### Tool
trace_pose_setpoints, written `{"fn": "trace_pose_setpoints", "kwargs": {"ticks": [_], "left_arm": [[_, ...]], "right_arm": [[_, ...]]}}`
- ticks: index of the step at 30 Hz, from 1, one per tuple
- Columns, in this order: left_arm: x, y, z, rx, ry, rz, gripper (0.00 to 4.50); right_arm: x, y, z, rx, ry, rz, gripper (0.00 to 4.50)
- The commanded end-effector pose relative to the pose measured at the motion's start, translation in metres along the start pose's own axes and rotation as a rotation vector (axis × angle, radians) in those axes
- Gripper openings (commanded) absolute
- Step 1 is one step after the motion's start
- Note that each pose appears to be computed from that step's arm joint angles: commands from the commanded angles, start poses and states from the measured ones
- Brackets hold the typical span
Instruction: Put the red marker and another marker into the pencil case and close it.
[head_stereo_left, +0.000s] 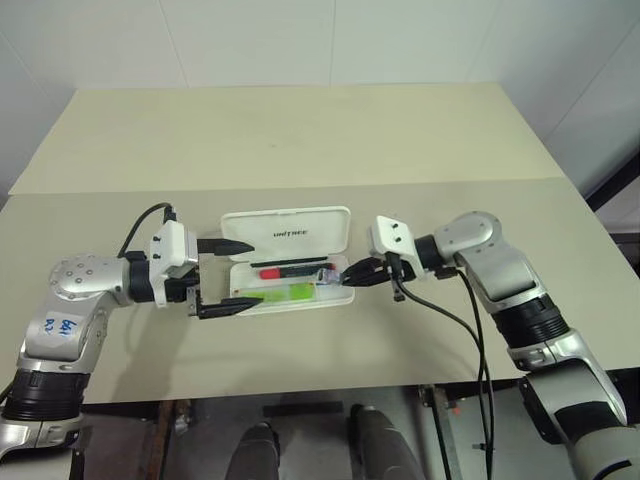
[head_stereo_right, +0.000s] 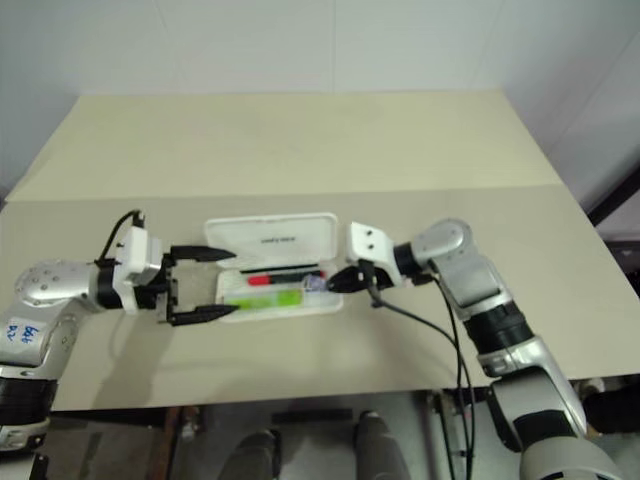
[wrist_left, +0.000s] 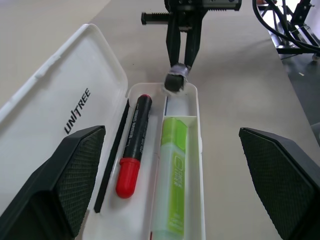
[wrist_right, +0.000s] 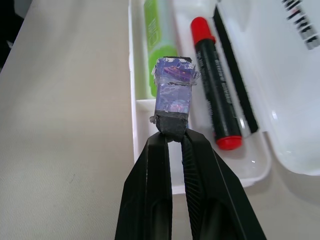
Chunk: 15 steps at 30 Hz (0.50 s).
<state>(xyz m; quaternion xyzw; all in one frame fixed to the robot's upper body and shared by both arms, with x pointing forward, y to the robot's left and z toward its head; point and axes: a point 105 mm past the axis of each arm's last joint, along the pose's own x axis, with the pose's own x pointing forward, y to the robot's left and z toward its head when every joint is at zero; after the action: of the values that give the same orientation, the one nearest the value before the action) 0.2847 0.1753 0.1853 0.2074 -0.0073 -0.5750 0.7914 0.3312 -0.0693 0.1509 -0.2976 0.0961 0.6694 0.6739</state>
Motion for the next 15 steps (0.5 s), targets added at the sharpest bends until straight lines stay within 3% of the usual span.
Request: {"fn": "trace_pose_setpoints", "kwargs": {"ticks": [1,15], "left_arm": [[-0.006,0.0,0.006,0.037,0.001,0.018,4.5],[-0.007,-0.001,0.011,0.046,0.001,0.039,4.5]], "right_arm": [[0.001,-0.001,0.0,-0.043,0.016,0.018,0.07],[0.008,-0.004,-0.009,-0.053,0.033,0.047,0.07]]}}
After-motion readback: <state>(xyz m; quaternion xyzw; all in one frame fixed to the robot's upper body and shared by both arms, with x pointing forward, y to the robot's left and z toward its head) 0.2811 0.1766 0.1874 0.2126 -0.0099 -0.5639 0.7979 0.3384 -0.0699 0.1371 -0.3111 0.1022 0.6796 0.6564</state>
